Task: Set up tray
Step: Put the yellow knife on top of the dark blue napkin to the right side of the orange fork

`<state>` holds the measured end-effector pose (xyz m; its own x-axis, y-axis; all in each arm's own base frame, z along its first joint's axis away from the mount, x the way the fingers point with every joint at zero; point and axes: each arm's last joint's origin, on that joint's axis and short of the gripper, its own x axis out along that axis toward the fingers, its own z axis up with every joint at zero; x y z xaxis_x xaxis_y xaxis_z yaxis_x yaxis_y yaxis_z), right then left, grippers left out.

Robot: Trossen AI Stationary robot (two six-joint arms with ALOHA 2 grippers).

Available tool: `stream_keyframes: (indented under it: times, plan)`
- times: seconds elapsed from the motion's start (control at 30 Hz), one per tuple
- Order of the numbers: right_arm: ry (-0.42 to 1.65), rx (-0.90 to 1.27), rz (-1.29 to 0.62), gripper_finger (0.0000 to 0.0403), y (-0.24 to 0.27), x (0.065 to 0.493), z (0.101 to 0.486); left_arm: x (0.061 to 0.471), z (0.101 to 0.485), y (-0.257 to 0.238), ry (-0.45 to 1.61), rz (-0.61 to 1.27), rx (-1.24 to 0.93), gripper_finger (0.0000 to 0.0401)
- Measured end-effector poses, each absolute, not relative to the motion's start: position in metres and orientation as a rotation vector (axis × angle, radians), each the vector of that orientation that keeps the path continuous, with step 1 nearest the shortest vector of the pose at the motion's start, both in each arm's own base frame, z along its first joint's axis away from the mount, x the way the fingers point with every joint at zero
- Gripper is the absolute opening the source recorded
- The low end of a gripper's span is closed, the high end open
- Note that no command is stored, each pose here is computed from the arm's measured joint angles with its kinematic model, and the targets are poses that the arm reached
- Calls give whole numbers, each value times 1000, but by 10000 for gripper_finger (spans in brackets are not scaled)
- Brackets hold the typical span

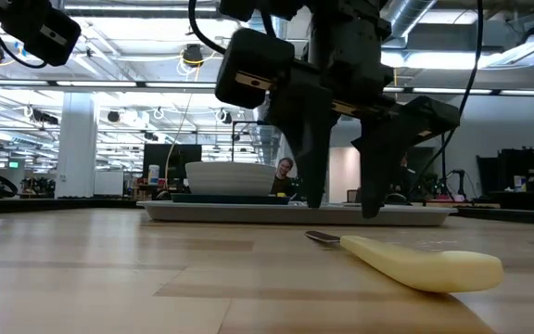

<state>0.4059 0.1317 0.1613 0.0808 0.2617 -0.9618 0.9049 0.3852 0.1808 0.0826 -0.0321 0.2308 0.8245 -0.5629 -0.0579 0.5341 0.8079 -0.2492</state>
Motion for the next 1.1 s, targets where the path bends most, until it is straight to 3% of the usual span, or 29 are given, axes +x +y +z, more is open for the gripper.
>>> stream_keyframes:
  times: [1.1]
  plan:
    - [1424,1089,-684,194,137,404,161,83,230,-32,143,-588,-228,193]
